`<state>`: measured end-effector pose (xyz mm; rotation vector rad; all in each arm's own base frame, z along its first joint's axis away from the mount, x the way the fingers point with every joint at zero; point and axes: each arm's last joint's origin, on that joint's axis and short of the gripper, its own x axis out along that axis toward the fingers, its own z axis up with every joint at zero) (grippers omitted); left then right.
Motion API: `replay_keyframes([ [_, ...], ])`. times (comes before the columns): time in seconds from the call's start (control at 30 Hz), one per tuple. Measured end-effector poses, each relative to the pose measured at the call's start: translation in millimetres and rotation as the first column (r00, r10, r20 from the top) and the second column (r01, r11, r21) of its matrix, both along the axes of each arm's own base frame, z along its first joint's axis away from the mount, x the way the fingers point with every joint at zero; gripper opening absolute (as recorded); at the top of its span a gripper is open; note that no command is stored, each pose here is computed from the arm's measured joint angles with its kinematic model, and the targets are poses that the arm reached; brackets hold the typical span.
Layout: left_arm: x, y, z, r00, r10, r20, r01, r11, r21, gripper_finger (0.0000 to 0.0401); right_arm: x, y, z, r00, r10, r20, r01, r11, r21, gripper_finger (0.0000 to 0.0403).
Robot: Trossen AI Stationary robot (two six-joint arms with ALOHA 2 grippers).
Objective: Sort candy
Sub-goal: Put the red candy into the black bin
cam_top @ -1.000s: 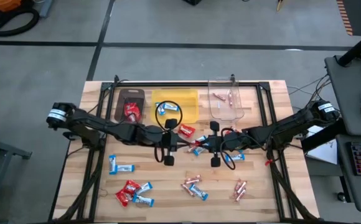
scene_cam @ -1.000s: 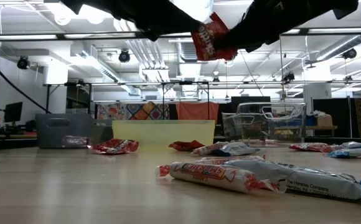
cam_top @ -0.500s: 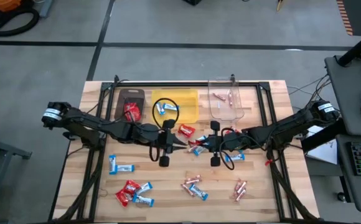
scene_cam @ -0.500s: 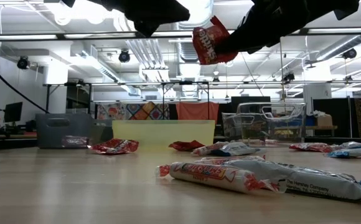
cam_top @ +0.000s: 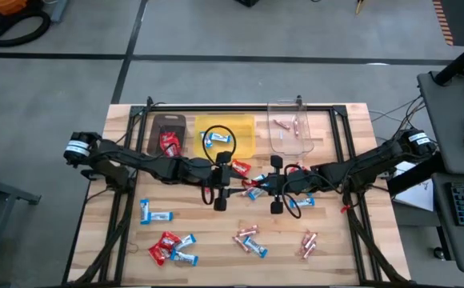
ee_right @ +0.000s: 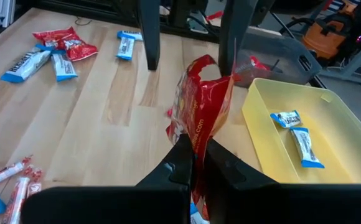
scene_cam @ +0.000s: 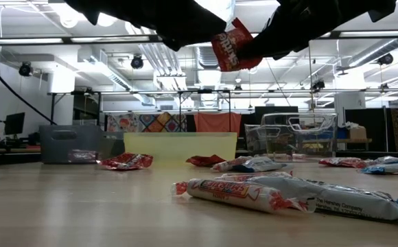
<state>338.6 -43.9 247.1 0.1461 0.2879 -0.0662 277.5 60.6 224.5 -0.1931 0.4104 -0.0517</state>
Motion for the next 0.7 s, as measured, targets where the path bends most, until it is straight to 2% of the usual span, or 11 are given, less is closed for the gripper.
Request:
replay_keyframes([
  [0.13, 0.2, 0.2, -0.3, 1.000, 0.006, -0.001, -0.006, 1.000, -0.002, 0.0121, 0.0, 0.0, 0.0, 1.000, 0.000, 0.000, 0.000, 1.000, 0.000, 0.0012],
  [0.37, 0.0, 0.6, -0.1, 1.000, 0.009, -0.001, -0.009, 1.000, -0.002, 0.0010, -0.1, 0.0, -0.1, 1.000, 0.001, -0.001, -0.001, 1.000, -0.001, 0.0012],
  [0.7, -7.1, 1.5, 8.0, 0.996, 0.093, -0.003, -0.093, 0.996, 0.002, 0.0001, 0.2, -0.1, 0.4, 1.000, 0.001, 0.006, -0.001, 1.000, 0.000, 0.0012],
])
